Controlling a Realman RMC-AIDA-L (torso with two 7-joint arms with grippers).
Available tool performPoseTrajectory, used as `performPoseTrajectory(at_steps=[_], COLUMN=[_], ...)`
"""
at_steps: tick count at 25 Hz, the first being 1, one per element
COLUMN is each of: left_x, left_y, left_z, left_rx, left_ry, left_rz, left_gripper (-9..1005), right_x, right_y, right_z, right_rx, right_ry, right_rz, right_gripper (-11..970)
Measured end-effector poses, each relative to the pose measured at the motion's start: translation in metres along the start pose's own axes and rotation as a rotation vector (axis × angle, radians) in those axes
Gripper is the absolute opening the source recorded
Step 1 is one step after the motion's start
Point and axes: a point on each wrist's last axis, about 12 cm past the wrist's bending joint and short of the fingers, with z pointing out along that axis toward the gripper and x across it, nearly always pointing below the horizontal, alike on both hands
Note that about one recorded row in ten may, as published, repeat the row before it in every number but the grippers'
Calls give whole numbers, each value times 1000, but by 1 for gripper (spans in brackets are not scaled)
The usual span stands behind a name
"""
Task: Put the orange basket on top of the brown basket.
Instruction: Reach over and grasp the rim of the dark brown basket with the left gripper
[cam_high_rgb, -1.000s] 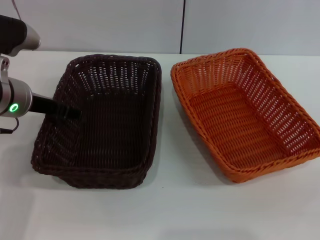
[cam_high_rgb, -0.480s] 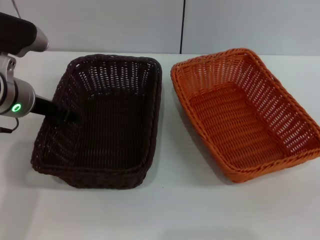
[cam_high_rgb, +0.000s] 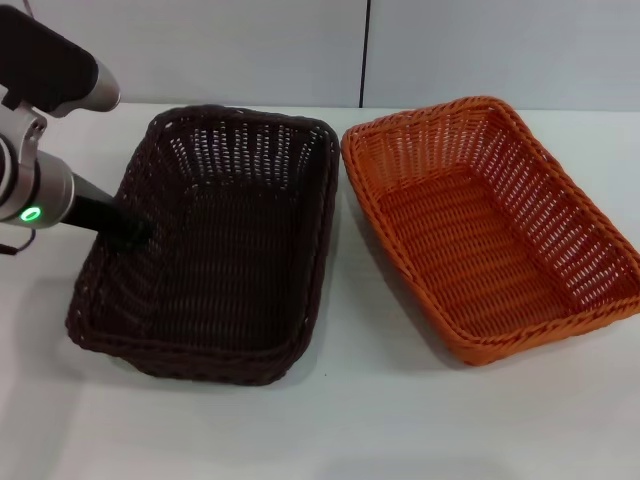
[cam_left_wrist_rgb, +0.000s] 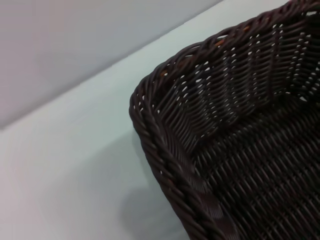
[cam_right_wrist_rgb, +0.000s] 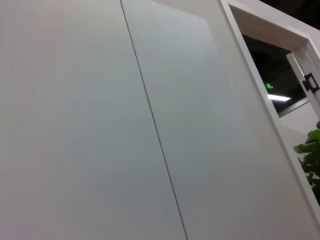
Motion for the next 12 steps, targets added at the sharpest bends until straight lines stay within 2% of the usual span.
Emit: performPoseTrajectory(at_steps=[1,3,4,6,8,12], left_x=[-2,-3,-3,-6,-9,-9], left_y=[4,8,8,14,18,20], left_z=[-5,-9,-9,-16,-19,-20], left_rx=[-3,-9,-9,-19,-18,-15], left_ry=[-11,-17,-17,-28,-30,-28], left_rz=[73,148,148,269,322,335], left_gripper=[350,341,336,327,325,320], right_x=[0,0,0,0,0,-1], right_y=[0,1,1,2,1,-1], right_z=[0,1,2,2,2,1], right_rx=[-1,-3,-4,-4,-4,-1], right_ry=[-1,-3,-4,-5,-5,-6], right_rz=[1,3,4,4,4,2], right_gripper=[785,785,785,785,785,785])
